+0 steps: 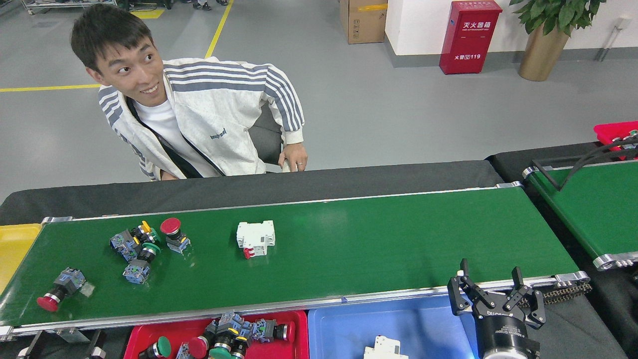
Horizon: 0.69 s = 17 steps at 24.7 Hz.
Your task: Pick switch part from conveyor to tray
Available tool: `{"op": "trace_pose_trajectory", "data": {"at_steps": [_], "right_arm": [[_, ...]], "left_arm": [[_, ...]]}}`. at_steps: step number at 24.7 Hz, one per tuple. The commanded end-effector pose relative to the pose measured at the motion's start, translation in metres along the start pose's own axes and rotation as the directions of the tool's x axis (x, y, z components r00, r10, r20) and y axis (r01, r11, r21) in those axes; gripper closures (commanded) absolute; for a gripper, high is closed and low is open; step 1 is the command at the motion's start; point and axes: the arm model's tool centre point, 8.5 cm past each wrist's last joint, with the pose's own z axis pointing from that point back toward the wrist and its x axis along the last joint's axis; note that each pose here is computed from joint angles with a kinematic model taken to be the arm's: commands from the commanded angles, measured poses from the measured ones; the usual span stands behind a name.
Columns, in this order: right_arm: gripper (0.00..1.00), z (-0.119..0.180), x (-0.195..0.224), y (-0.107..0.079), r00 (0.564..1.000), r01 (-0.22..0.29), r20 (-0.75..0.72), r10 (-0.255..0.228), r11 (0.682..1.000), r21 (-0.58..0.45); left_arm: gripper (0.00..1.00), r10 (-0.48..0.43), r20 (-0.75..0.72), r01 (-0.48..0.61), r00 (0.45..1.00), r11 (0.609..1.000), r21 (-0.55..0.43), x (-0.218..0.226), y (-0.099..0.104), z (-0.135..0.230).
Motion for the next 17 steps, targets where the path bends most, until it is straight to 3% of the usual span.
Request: {"op": "trace_pose_trajectory", "data": {"at_steps": [1,4,8,12,17], "right_arm": [[0.01,-0.001,0.003,-0.007,0.999,-0.002,0.048,0.003,1.000,-0.017],[0.01,0.004,0.006,-0.003,0.995,-0.008,0.100,0.009,1.000,-0.004],[0.01,0.007,0.009,0.001,0.990,-0.013,0.143,0.012,1.000,0.008],[0.01,0.010,0.010,0.004,0.986,-0.015,0.167,0.012,1.000,0.018],[0.01,0.010,0.011,0.004,0.985,-0.014,0.171,0.010,1.000,0.018]], "left_arm": [[0.00,-0.017,-0.003,0.017,1.000,1.000,0.010,-0.002,0.005,-0.004],[0.00,-0.053,0.026,0.053,0.998,0.998,-0.028,-0.004,-0.002,-0.018],[0.00,-0.086,0.097,0.096,0.992,0.990,-0.104,-0.015,-0.020,-0.062],[0.00,-0.119,0.080,0.128,0.990,0.984,-0.124,-0.060,-0.009,-0.099],[0.00,-0.105,0.110,0.122,0.988,0.980,-0.155,-0.074,-0.006,-0.132]]}}
